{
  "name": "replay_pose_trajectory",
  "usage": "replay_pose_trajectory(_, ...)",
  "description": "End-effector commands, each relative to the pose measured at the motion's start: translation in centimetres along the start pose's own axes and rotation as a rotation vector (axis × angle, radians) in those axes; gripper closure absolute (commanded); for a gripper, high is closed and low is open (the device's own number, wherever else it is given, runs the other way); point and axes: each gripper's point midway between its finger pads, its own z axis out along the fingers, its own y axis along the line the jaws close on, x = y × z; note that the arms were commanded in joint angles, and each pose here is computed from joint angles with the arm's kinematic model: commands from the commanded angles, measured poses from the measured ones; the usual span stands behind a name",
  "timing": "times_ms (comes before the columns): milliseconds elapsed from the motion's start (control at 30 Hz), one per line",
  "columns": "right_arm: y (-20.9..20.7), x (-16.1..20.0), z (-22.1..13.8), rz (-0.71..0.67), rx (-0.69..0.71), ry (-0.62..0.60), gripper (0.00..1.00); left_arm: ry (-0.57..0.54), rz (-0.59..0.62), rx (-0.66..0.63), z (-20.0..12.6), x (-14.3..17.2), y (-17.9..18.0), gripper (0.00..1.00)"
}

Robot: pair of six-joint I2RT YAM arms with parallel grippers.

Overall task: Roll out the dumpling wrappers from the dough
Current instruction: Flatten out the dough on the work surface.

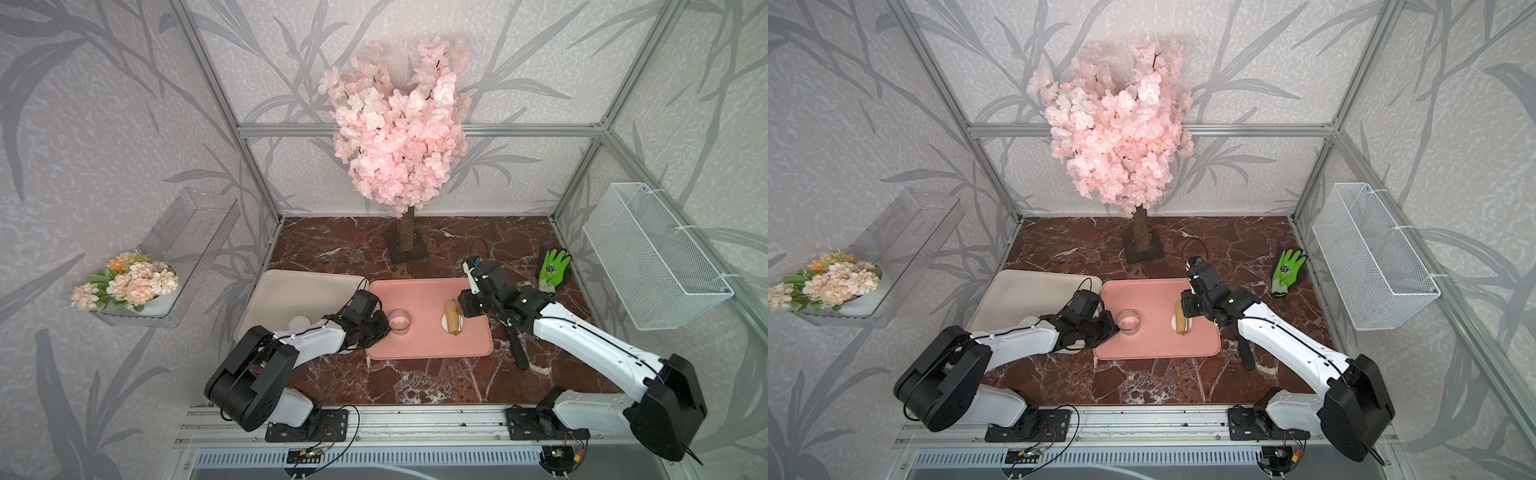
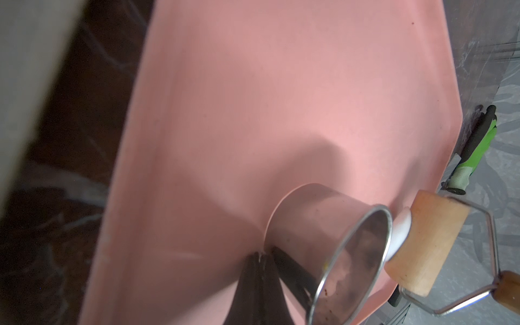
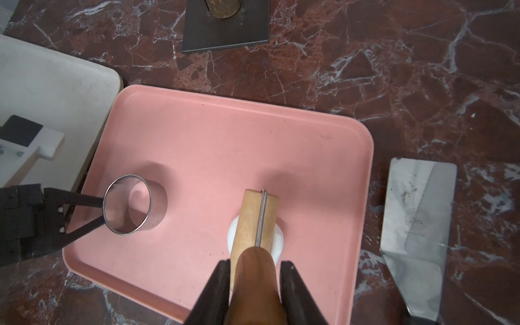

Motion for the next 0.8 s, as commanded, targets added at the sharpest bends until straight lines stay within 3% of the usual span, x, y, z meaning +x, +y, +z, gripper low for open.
replay_pose_trajectory(0, 0.9, 0.9, -0.5, -0.002, -0.061, 0.034, 1.00, 0.066, -0.051, -0.228, 0.3, 2.4, 6.6, 1.00)
replay_pose_trajectory(167, 1.8, 1.0, 0.6, 0.025, -0.111, 0.041, 1.00, 0.067, -0.051, -0.229, 0.3, 2.4, 6.5, 1.00)
replay_pose_trajectory(367, 0.5, 2.3, 2.9, 0.031, -0.037, 0.085, 1.00, 0.068, -0.049, -0.225, 0.3, 2.4, 6.4, 1.00)
replay_pose_trajectory(600, 2.1, -2.3, 0.6, 0.015, -0.078, -0.036, 1.00, 0.070, -0.049, -0.225, 0.3, 2.4, 6.4, 1.00)
replay_pose_trajectory(767, 1.6, -4.3, -0.2, -0.019, -0.033, -0.102, 1.00, 0.070, -0.052, -0.223, 0.4, 2.5, 6.4, 1.00)
